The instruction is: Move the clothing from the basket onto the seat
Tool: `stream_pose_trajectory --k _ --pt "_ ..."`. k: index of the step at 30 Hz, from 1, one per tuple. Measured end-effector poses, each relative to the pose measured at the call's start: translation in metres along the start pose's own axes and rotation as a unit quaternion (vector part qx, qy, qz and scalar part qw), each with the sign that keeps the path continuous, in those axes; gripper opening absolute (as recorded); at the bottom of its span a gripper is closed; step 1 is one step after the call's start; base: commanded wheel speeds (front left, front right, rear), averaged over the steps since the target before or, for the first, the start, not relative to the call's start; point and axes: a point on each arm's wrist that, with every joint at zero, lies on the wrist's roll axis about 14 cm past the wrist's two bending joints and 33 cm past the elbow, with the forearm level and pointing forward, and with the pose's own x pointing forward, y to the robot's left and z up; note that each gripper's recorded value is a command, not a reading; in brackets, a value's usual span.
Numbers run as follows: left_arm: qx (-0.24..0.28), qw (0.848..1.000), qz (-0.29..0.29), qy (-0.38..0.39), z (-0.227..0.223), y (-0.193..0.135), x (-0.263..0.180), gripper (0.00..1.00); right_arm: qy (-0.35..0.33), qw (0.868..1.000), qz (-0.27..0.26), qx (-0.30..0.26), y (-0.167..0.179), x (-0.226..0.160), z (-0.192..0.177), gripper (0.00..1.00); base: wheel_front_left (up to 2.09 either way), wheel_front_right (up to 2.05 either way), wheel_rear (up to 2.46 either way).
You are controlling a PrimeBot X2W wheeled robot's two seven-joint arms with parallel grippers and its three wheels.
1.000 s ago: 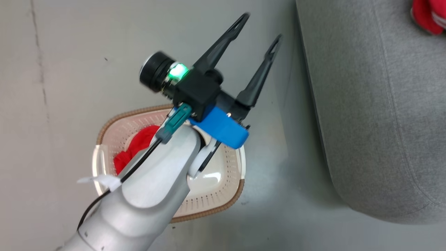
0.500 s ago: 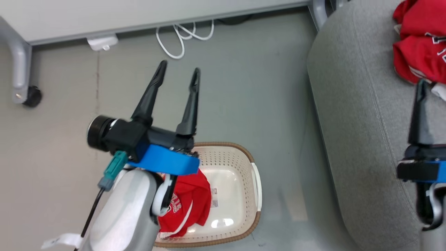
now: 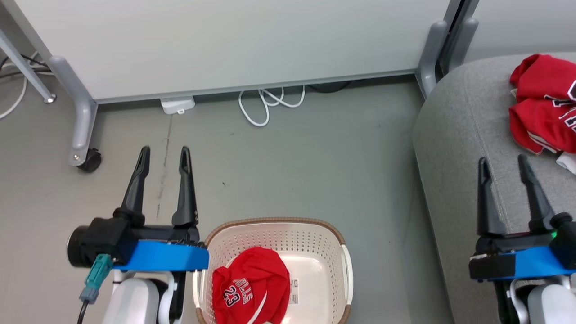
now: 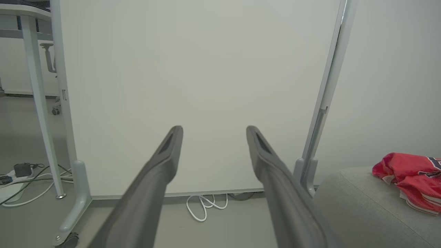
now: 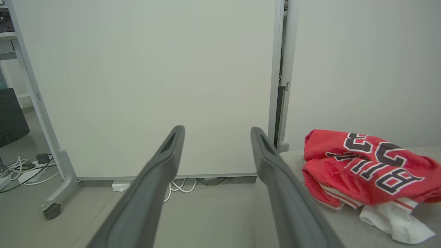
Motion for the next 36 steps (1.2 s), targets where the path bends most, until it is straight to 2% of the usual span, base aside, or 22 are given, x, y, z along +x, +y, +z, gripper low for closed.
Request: stream_pose_trajectory --k 15,36 --pt "0.004 0.999 0.036 0.01 0.002 0.019 -0.044 1.0 0.01 0.999 0.035 0.014 0.031 -0.026 0.001 1.0 0.0 0.0 0.0" --pt "0.0 0.999 0.043 0.014 0.0 0.02 -0.054 1.0 0.021 0.998 0.048 0.028 0.042 -0.038 -0.004 1.0 0.0 0.0 0.0"
